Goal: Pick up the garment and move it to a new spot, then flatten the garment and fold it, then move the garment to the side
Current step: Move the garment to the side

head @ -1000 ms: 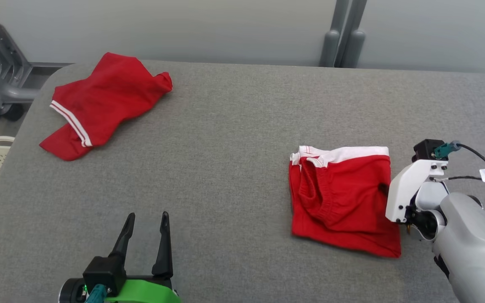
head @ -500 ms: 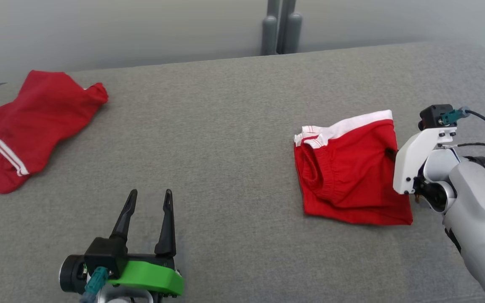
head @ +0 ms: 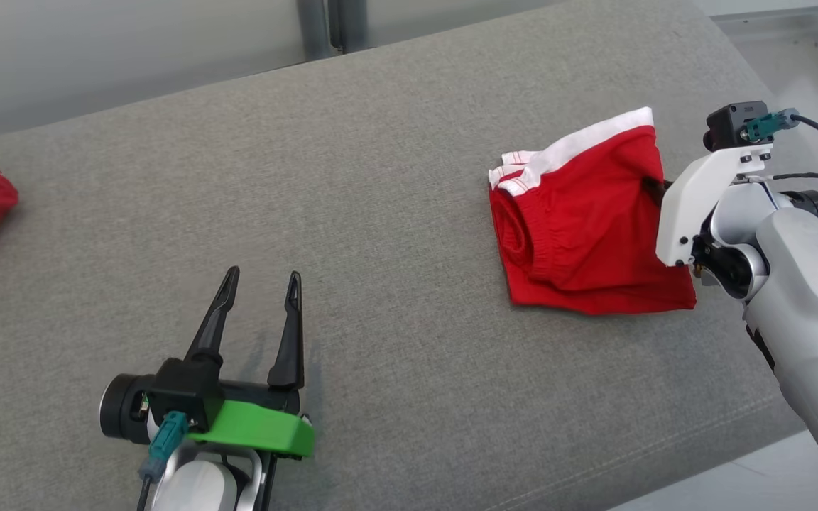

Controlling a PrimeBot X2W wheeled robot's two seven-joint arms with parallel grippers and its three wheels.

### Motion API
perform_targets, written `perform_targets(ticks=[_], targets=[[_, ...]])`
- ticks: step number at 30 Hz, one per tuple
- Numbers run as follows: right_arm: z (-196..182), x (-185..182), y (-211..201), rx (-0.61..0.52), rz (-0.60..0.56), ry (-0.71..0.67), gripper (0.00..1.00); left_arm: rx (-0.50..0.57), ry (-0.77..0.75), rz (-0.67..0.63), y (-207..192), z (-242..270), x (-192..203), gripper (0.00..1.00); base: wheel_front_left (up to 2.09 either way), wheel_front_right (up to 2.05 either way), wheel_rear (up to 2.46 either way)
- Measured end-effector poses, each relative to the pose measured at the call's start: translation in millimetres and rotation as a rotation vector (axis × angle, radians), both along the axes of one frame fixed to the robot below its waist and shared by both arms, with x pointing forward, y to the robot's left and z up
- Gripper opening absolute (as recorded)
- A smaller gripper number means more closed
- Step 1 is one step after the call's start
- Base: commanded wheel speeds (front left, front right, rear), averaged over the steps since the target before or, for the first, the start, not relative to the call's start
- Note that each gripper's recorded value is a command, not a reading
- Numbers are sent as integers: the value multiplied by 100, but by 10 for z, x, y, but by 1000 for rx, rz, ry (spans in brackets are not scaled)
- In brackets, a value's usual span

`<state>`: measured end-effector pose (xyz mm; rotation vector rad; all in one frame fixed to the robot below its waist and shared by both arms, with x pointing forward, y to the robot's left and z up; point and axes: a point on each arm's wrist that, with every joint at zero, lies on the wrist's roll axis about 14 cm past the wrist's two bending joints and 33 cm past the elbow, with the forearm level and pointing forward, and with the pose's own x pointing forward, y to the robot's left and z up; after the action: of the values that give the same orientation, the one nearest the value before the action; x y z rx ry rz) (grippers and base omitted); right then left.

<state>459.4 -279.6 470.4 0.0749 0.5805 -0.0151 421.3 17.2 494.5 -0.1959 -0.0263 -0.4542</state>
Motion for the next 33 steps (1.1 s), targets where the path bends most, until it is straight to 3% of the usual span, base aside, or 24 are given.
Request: perform_targets(ticks=[10,21,33], targets=[[-131,-75,-350,-28,-85,36,0,-15,38,-87,-311,-180,95,100,0,0,0],[-83,214,-391,-96,-68,-7,0,5,33,-27,-65,-191,154,100,0,0,0],[-26,539,-951,-227,-161,-25,0,51,37,18,179,-242,258,100,0,0,0]])
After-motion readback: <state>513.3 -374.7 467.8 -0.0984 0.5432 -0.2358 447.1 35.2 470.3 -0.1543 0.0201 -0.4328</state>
